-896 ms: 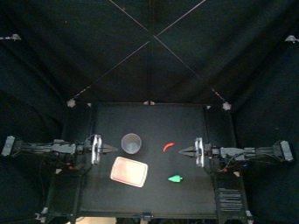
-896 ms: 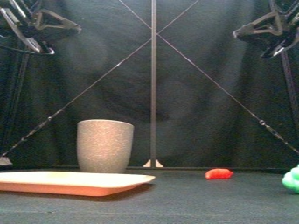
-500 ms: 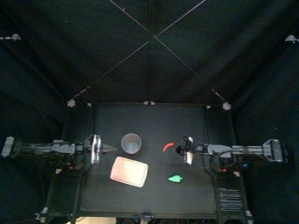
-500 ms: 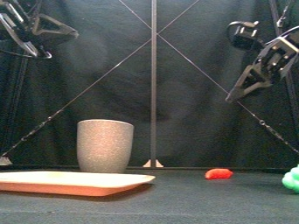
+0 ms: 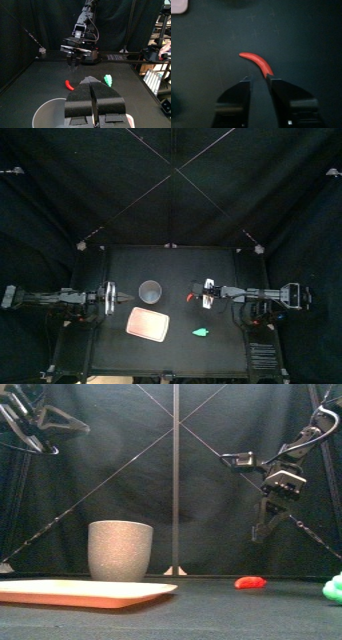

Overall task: Pick the red chile then place it in the grey bowl
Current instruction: Pick the red chile

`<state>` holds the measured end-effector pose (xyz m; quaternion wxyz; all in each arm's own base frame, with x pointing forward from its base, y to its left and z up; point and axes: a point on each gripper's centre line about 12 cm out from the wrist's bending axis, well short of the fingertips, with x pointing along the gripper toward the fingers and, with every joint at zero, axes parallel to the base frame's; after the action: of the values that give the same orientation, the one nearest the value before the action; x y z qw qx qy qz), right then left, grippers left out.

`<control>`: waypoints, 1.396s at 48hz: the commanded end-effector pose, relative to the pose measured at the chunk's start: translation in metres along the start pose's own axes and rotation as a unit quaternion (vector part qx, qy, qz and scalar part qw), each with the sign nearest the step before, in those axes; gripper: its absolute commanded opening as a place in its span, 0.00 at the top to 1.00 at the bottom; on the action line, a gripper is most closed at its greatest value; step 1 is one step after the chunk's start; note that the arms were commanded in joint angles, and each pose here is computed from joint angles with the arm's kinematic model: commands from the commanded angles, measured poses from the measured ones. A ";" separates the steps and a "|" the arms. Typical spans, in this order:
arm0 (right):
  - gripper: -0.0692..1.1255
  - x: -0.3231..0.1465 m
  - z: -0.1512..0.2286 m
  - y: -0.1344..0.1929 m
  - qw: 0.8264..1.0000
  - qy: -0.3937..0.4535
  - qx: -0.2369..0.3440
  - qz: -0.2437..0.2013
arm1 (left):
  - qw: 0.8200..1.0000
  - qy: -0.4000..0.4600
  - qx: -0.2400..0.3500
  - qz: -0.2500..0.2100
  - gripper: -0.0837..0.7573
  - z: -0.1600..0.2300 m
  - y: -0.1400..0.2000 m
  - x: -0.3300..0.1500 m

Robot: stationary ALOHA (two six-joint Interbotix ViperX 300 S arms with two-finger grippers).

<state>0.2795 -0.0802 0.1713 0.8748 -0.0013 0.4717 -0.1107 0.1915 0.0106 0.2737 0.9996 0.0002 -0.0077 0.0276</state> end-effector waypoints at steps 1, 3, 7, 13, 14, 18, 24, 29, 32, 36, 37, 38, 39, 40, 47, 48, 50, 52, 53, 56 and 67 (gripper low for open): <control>0.13 0.009 0.012 -0.003 1.000 0.005 -0.003 -0.003 | 1.000 -0.006 -0.001 0.004 0.94 0.004 0.002 0.001; 0.09 0.014 0.011 -0.003 1.000 0.014 -0.004 -0.003 | 1.000 -0.006 0.000 0.005 0.94 0.004 0.002 0.001; 0.07 0.024 0.011 -0.004 0.999 0.036 -0.003 -0.002 | 1.000 -0.005 -0.001 0.006 0.94 0.004 0.002 0.001; 0.08 0.041 0.010 -0.005 0.998 0.065 -0.011 -0.003 | 1.000 -0.005 0.000 0.007 0.94 0.004 0.003 0.001; 0.08 0.044 0.010 -0.005 0.998 0.068 -0.012 -0.004 | 1.000 -0.005 0.000 0.006 0.94 0.003 0.002 0.001; 0.08 0.054 0.010 -0.008 0.997 0.082 -0.011 -0.006 | 1.000 -0.005 0.001 0.007 0.94 0.003 0.003 0.001; 0.08 0.065 0.009 -0.016 0.994 0.108 -0.005 -0.011 | 1.000 -0.004 0.000 0.007 0.94 0.003 0.003 0.001; 0.08 0.069 0.006 -0.025 0.993 0.117 0.005 -0.016 | 1.000 -0.005 0.000 0.007 0.94 0.003 0.003 0.001; 0.08 0.068 0.005 -0.030 0.993 0.118 0.016 -0.019 | 1.000 -0.005 0.000 0.007 0.94 0.003 0.003 0.001; 0.08 0.068 0.001 -0.034 0.992 0.123 0.025 -0.021 | 1.000 -0.005 0.000 0.007 0.94 0.003 0.003 0.001; 0.08 0.068 0.000 -0.035 0.992 0.125 0.028 -0.021 | 1.000 -0.004 0.000 0.007 0.94 0.003 0.003 0.001; 0.08 0.068 -0.001 -0.036 0.991 0.125 0.030 -0.021 | 1.000 -0.004 0.000 0.007 0.94 0.003 0.003 0.001; 0.08 0.068 -0.002 -0.036 0.991 0.126 0.031 -0.021 | 1.000 -0.005 0.000 0.007 0.94 0.003 0.003 0.001; 0.08 0.068 -0.003 -0.036 0.991 0.128 0.033 -0.020 | 1.000 -0.004 0.000 0.007 0.94 0.003 0.003 0.001; 0.09 0.069 -0.007 -0.034 0.990 0.133 0.036 -0.009 | 1.000 -0.002 0.001 0.007 0.94 0.003 0.003 0.001; 0.09 0.069 -0.008 -0.034 0.990 0.134 0.037 -0.006 | 1.000 -0.002 0.001 0.007 0.94 0.002 0.003 0.001; 0.10 0.070 -0.008 -0.032 0.990 0.134 0.040 -0.001 | 1.000 0.000 0.001 0.007 0.94 0.002 0.003 0.001; 0.11 0.070 -0.008 -0.030 0.990 0.134 0.046 0.005 | 1.000 0.001 0.001 0.007 0.94 0.002 0.003 0.001; 0.11 0.070 -0.008 -0.030 0.990 0.135 0.048 0.007 | 1.000 0.002 0.001 0.007 0.94 0.002 0.003 0.001; 0.14 0.070 -0.007 -0.029 0.990 0.133 0.049 0.011 | 1.000 0.002 0.001 0.007 0.94 0.002 0.003 0.001; 0.37 0.071 -0.005 -0.027 0.990 0.129 0.051 0.023 | 1.000 0.002 0.001 0.008 0.94 0.001 0.003 0.001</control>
<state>0.3033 -0.1167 0.1040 0.7979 0.0687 0.5887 -0.1099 0.1910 0.0127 0.2704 0.9994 0.0000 0.0008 0.0332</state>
